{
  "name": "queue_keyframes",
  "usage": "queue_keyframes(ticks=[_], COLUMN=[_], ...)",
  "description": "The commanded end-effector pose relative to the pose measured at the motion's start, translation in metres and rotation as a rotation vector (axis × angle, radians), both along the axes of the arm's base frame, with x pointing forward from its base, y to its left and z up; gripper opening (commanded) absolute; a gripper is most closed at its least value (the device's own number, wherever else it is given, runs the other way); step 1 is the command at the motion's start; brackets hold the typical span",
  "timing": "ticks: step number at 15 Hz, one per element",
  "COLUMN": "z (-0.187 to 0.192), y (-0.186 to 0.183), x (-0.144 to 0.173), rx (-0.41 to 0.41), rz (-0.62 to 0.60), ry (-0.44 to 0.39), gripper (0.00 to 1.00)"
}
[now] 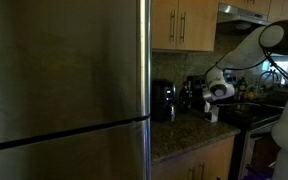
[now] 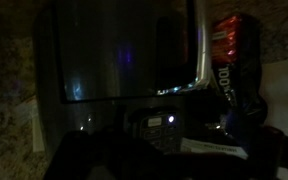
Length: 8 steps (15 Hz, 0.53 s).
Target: Open the air fryer
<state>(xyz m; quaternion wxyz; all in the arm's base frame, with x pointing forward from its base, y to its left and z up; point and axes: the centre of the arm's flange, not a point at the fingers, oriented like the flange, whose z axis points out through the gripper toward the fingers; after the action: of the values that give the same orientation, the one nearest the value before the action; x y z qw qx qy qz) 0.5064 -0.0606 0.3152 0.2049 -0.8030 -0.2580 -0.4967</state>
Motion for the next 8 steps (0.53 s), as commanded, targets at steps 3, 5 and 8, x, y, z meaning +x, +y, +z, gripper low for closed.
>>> queue_keyframes(ticks=[3,5,8], z=[0.012,0.012,0.01], y=[0.005,0.01,0.014], x=[0.001,-0.001,-0.001], rx=[0.119,0.137,0.122], rz=[0.256,0.283,0.256], ry=[0.182,0.16,0.156], gripper=[1.0,1.0,1.0])
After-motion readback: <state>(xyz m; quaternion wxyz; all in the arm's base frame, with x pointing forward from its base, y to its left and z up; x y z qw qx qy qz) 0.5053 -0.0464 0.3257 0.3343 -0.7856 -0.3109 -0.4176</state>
